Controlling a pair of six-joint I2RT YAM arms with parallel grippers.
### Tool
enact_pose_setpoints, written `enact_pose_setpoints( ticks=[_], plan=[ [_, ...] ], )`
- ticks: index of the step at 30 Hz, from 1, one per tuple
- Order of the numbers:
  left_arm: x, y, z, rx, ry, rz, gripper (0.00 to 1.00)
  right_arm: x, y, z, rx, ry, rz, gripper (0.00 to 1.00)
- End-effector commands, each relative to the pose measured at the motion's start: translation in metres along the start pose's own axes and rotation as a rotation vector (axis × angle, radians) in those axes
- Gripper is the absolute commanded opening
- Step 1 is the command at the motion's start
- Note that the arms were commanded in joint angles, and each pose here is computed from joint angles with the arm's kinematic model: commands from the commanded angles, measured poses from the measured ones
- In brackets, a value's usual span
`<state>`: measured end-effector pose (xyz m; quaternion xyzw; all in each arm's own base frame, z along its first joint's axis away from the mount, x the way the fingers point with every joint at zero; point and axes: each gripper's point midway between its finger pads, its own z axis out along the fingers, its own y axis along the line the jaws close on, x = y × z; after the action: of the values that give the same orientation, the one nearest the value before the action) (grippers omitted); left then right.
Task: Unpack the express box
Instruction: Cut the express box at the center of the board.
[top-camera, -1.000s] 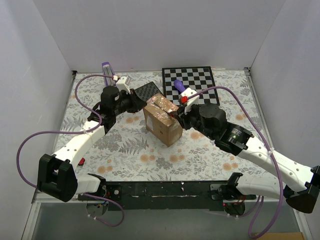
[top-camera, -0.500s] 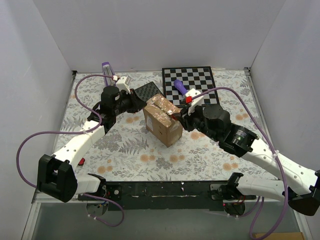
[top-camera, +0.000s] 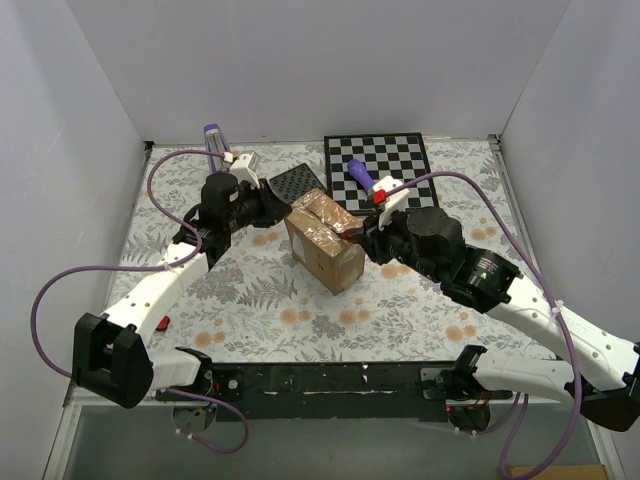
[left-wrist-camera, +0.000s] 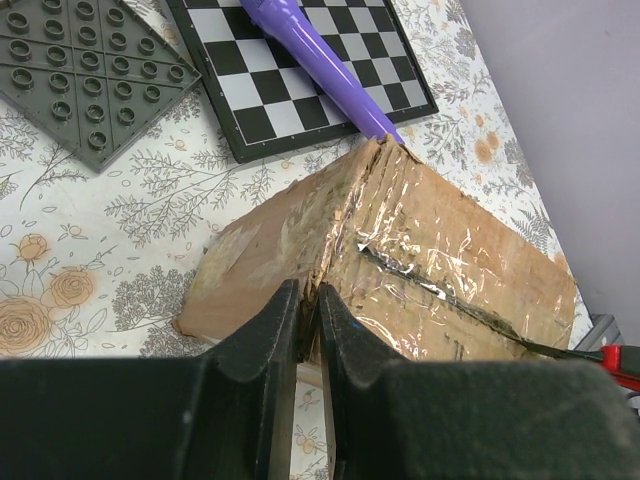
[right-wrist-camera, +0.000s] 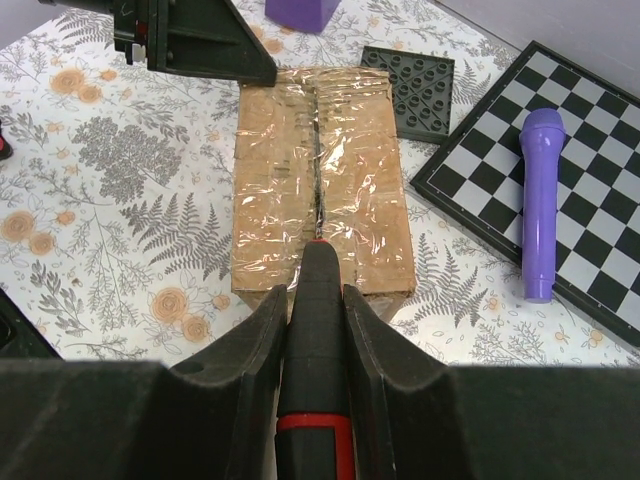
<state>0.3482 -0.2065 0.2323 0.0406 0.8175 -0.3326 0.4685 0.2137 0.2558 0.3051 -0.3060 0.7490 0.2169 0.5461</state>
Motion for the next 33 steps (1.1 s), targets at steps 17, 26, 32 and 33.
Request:
enact_pose_setpoints(
  ticks=[17,26,32,33],
  plan=[
    [-0.028,0.030,-0.010,-0.175,-0.096,0.006,0.00,0.037,-0.003,-0.032,-0.014,0.237,-0.031,0.01],
    [-0.030,0.035,-0.012,-0.210,-0.105,-0.001,0.00,0.045,-0.002,-0.040,-0.024,0.307,-0.031,0.01],
    [-0.033,0.039,-0.017,-0.239,-0.122,-0.006,0.00,0.048,-0.004,-0.047,-0.022,0.345,-0.039,0.01],
    [-0.035,0.040,-0.018,-0.248,-0.128,-0.007,0.00,0.048,-0.003,-0.048,-0.025,0.345,-0.040,0.01]
  ],
)
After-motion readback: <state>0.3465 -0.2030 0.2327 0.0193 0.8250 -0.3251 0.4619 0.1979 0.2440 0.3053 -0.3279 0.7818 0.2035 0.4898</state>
